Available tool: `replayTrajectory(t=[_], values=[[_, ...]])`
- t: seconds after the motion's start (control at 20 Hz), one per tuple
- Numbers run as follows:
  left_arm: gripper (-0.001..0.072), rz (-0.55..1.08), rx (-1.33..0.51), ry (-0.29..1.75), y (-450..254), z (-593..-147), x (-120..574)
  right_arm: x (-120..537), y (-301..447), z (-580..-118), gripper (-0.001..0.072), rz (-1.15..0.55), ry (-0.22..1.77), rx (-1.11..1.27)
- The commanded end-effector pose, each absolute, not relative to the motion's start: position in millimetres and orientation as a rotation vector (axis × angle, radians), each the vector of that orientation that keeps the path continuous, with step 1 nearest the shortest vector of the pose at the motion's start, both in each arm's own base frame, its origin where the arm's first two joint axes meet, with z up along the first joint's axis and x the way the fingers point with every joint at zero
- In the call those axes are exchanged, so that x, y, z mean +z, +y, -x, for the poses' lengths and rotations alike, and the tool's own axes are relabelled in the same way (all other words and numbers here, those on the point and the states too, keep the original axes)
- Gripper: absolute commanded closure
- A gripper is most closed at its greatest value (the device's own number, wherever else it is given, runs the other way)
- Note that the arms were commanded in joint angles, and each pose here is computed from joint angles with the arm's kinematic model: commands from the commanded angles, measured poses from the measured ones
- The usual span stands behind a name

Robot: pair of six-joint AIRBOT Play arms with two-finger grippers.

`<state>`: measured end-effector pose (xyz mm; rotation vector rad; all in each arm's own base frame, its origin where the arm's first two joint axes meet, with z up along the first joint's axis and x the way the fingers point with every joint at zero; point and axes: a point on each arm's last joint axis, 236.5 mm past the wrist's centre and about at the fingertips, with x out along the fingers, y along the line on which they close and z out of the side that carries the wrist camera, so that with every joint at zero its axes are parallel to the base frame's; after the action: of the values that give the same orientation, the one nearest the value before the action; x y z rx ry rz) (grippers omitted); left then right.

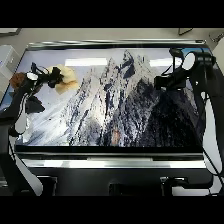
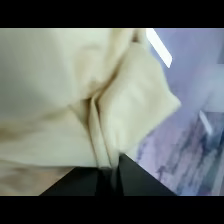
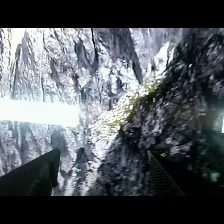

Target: Fold the clothes and pants, and hang the long-sleeved shirts on hangers.

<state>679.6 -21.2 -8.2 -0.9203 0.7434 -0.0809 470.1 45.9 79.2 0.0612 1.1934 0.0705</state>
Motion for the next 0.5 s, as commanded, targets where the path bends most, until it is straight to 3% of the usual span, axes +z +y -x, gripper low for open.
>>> replayTrajectory(t=[0.0, 0.2, 0.35, 0.45], values=[[0.0683, 0.517, -0.352, 0.536, -65, -661, 126, 132, 9, -477, 0.0073, 0.075, 1.020, -0.031], [0.0683, 0.116, -0.449, 0.493, -108, -544, 276, 241, -7, -472, 0.0084, 0.079, 0.690, -0.091], [0.0683, 0.112, -0.491, 0.612, -143, -454, 302, 283, -7, -439, 0.0084, 0.020, 0.613, -0.098], [0.0683, 0.135, -0.575, 0.622, -188, -420, 305, 293, -10, -415, 0.0084, 0.012, 0.626, -0.106]])
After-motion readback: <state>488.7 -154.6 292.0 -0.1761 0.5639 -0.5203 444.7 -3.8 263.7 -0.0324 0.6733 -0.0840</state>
